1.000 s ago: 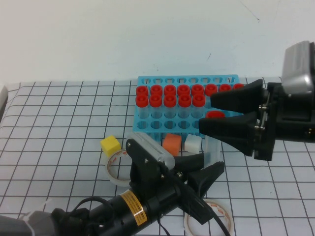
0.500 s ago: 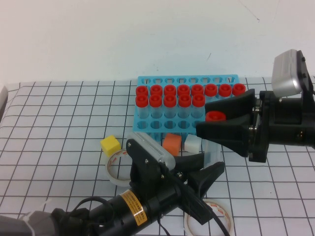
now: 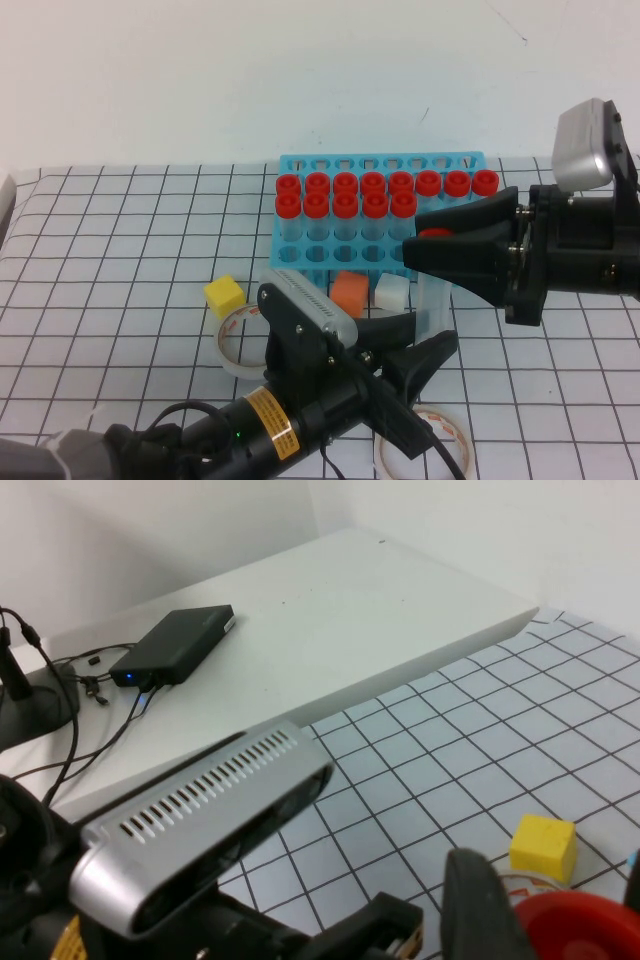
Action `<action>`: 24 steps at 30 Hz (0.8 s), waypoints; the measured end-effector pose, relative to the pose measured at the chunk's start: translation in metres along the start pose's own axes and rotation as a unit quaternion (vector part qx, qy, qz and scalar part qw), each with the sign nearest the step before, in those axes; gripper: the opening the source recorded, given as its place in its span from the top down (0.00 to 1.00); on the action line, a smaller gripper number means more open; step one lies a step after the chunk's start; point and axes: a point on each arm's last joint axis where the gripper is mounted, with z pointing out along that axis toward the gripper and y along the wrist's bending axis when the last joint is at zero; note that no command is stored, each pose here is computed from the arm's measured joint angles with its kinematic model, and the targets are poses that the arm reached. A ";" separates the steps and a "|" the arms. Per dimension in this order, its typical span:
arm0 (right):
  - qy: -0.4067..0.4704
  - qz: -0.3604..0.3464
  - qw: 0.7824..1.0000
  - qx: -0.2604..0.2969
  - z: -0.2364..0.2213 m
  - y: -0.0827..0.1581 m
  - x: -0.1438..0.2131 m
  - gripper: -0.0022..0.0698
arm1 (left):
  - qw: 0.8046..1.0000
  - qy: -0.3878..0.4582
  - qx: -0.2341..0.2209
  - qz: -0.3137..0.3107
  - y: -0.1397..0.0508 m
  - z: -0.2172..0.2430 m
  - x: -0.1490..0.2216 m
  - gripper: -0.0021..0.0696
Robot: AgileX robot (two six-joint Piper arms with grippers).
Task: Place the test tubes
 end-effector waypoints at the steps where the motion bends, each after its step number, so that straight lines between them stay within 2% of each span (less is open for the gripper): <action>1: 0.000 0.000 1.000 0.000 0.000 0.000 0.000 0.58 | 1.000 0.000 0.000 0.001 0.000 0.000 0.000 0.67; 4: -0.001 0.001 1.000 0.000 0.000 0.000 0.000 0.58 | 1.000 0.000 0.000 0.007 0.000 0.000 0.000 0.64; 7: -0.002 0.000 1.000 -0.001 0.000 0.000 -0.001 0.58 | 1.000 0.000 0.000 0.015 0.000 0.000 0.000 0.51; 10: -0.008 -0.010 1.000 0.006 -0.005 -0.001 -0.004 0.58 | 1.000 -0.004 0.005 0.024 0.000 -0.003 -0.005 0.43; 13: -0.022 -0.024 0.999 0.024 -0.018 -0.002 -0.013 0.58 | 0.999 -0.010 0.001 0.042 0.005 -0.017 -0.014 0.41; 16: -0.039 -0.041 0.997 0.044 -0.032 0.001 -0.024 0.58 | 0.998 -0.021 -0.023 0.051 0.014 -0.040 -0.025 0.41; 18: -0.051 -0.055 0.996 0.053 -0.041 0.005 -0.031 0.58 | 0.997 -0.025 -0.037 0.060 0.019 -0.057 -0.030 0.46; 19: -0.055 -0.061 0.995 0.056 -0.044 0.007 -0.034 0.58 | 0.996 -0.028 -0.042 0.067 0.020 -0.068 -0.033 0.51; 20: -0.059 -0.069 0.994 0.057 -0.048 0.011 -0.038 0.58 | 0.996 -0.030 -0.047 0.074 0.022 -0.076 -0.036 0.57; 22: -0.062 -0.087 0.993 0.056 -0.053 0.019 -0.042 0.58 | 0.994 -0.026 -0.046 0.100 0.019 -0.095 -0.040 0.76; 24: -0.056 -0.100 0.992 0.049 -0.056 0.026 -0.045 0.58 | 0.992 -0.016 -0.048 0.119 0.015 -0.112 -0.043 0.88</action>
